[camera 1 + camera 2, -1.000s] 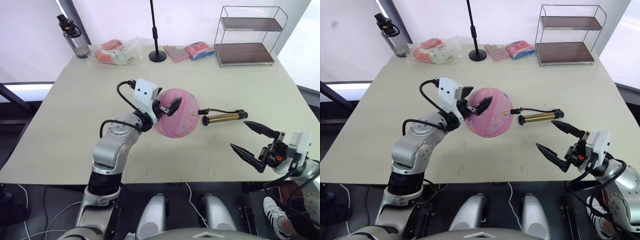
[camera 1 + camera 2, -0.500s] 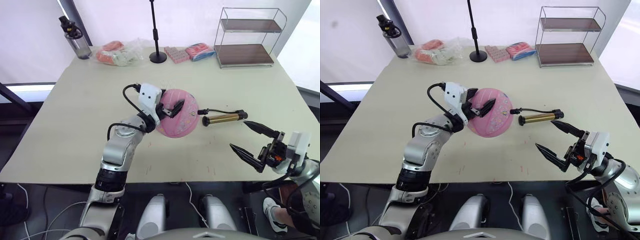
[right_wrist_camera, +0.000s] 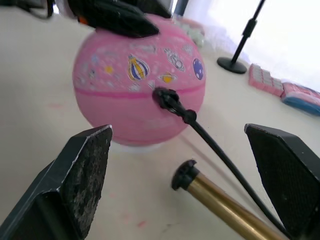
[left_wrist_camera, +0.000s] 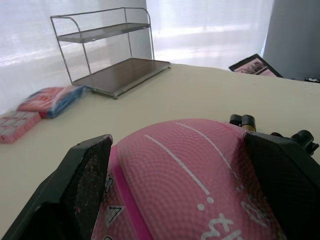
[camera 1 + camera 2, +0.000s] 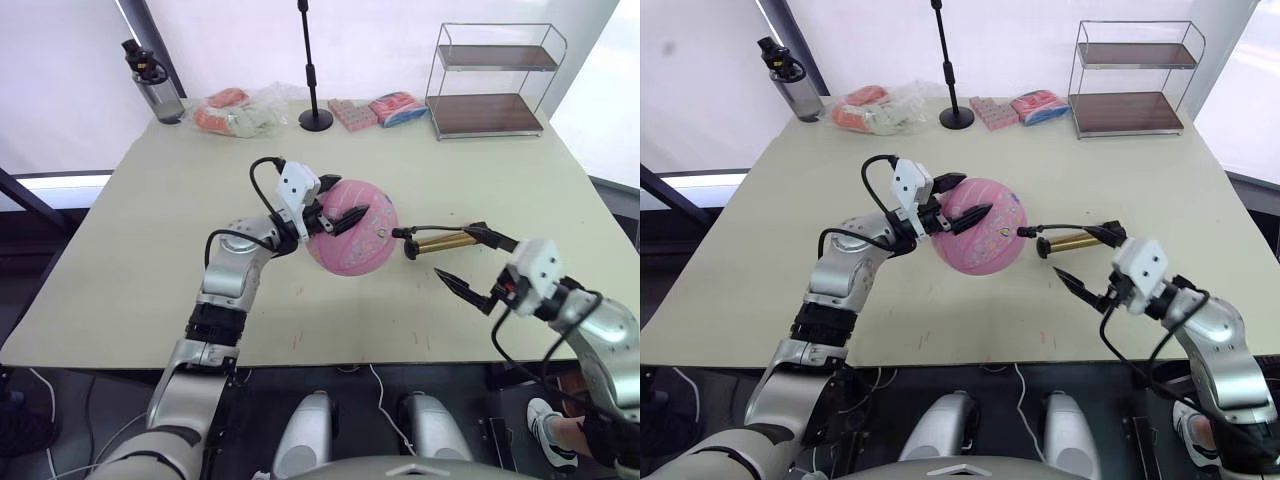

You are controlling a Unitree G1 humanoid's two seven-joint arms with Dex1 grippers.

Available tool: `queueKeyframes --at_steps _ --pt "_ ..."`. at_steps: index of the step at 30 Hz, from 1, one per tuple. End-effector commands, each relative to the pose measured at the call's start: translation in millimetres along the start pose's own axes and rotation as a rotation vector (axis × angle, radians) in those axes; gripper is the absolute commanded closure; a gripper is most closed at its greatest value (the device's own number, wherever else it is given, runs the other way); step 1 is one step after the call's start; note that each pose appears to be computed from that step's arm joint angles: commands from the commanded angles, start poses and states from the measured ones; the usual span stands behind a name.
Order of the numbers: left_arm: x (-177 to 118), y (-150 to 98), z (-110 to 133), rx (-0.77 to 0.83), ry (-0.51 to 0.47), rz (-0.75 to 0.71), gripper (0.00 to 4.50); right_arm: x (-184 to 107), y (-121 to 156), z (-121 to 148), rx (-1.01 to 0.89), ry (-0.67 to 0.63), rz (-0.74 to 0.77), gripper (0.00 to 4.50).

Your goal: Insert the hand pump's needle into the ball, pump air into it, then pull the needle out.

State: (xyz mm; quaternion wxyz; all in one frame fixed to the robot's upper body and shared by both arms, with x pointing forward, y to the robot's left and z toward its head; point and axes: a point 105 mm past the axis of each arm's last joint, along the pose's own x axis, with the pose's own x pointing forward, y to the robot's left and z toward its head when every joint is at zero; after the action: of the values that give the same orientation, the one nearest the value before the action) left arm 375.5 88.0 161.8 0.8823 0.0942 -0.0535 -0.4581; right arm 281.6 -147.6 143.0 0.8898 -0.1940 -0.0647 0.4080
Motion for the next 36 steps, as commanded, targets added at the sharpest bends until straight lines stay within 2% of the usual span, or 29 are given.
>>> queueKeyframes --at_steps 1,5,12,21,27,28,30,33,34,35,36 --pt "5.0 -14.3 -38.2 -0.034 0.140 -0.110 0.00 17.1 -5.1 -1.5 -0.135 0.051 0.051 0.08" --pt "9.5 -14.5 -38.9 -0.024 0.139 -0.140 0.00 31.4 -16.8 -3.6 -0.257 0.074 0.080 0.08" --pt "12.9 -13.8 -40.6 -0.024 0.138 -0.146 0.00 58.8 -14.6 5.3 -0.499 0.022 0.209 0.08" --pt "14.0 -13.4 -41.1 -0.025 0.134 -0.138 0.00 69.9 -17.1 4.4 -0.674 -0.004 0.259 0.08" --pt "13.9 -14.2 -40.9 -0.030 0.131 -0.137 0.00 72.0 -18.7 3.5 -0.698 -0.020 0.252 0.08" --pt "13.8 -14.7 -41.1 -0.030 0.131 -0.138 0.00 72.4 -18.0 3.8 -0.704 -0.024 0.256 0.60" --pt "13.6 -15.9 -41.4 -0.032 0.132 -0.141 0.00 72.8 -17.0 3.6 -0.708 -0.030 0.261 1.30" --pt "13.3 -16.7 -41.9 -0.033 0.133 -0.143 0.00 72.9 -16.8 3.4 -0.705 -0.036 0.260 2.88" --pt "13.2 -16.7 -42.0 -0.033 0.134 -0.143 0.00 73.0 -16.8 4.2 -0.702 -0.043 0.257 3.22" --pt "13.1 -16.7 -42.3 -0.034 0.135 -0.142 0.00 73.2 -16.7 5.1 -0.699 -0.050 0.254 3.85" --pt "12.9 -16.8 -42.6 -0.035 0.136 -0.142 0.00 73.3 -16.5 5.7 -0.697 -0.055 0.253 4.17"
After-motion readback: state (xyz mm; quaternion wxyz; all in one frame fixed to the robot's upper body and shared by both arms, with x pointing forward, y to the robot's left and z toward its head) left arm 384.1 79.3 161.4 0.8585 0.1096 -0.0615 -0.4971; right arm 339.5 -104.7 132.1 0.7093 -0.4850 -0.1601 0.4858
